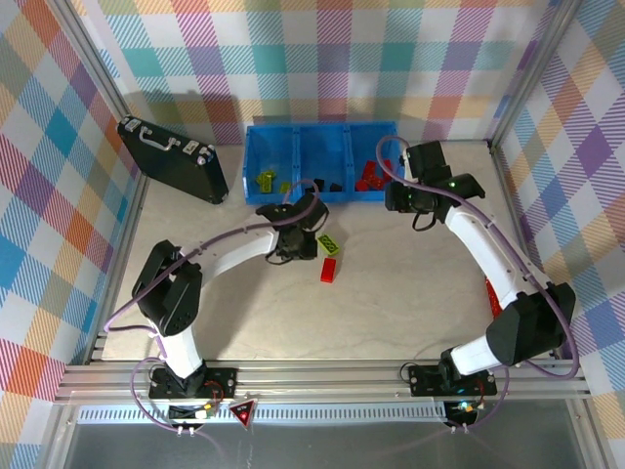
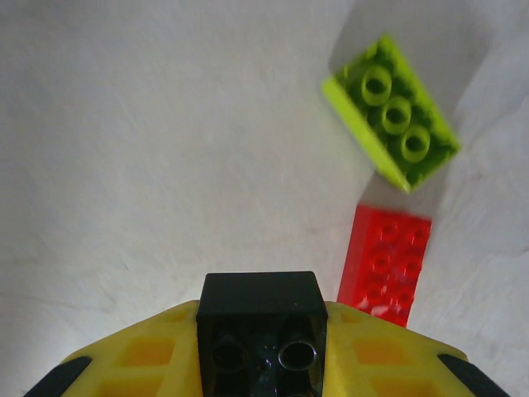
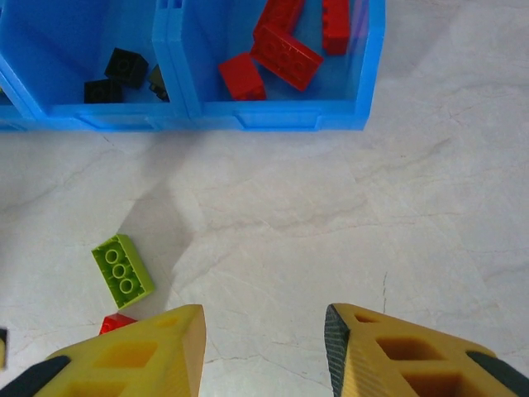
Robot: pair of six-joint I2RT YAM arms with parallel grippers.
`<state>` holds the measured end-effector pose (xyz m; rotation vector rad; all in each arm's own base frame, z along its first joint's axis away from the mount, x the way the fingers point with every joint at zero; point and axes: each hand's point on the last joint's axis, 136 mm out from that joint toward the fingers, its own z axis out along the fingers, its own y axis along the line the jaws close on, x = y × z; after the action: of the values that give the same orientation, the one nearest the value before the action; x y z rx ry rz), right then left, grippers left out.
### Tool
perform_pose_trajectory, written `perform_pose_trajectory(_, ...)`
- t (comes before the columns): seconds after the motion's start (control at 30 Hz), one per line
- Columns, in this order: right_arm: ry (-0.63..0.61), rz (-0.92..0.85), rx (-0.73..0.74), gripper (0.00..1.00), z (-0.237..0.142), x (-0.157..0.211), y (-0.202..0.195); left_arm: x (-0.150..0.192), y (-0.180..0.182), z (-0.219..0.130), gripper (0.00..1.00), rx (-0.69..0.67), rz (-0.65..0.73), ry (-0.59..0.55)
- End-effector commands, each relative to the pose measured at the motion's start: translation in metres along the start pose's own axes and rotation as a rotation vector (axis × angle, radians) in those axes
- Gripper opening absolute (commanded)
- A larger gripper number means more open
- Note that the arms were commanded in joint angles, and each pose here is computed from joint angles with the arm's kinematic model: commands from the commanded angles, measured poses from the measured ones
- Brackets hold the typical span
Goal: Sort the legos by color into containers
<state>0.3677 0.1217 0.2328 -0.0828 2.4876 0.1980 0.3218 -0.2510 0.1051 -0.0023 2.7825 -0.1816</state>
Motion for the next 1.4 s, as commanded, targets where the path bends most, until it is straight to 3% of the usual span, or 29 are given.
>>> perform_pose_trajectory(0.0,0.006,0.017,0.007,0.45,-0.010,0.008,-0.003,-0.026,0.006,-0.016,0.28,0.012,0.032,-0.029)
perform_pose_trajectory(0.37,0.012,0.037,0.016,0.45,-0.019,0.022,-0.009,-0.132,-0.029,-0.012,0.30,0.121,0.046,-0.229)
perform_pose_trajectory(0.73,-0.014,0.070,0.027,0.46,-0.035,0.033,-0.016,-0.221,-0.030,0.022,0.31,0.011,0.066,-0.462)
perform_pose_trajectory(0.97,-0.009,0.073,0.023,0.47,-0.038,0.037,-0.016,-0.241,-0.027,0.047,0.32,-0.067,0.109,-0.509)
perform_pose_trajectory(1.23,-0.014,0.083,0.010,0.47,-0.043,0.039,-0.015,-0.240,-0.013,0.067,0.33,-0.148,0.106,-0.490)
perform_pose_trajectory(1.37,-0.015,0.085,0.010,0.47,-0.044,0.041,-0.015,-0.238,-0.011,0.069,0.40,-0.155,0.101,-0.483)
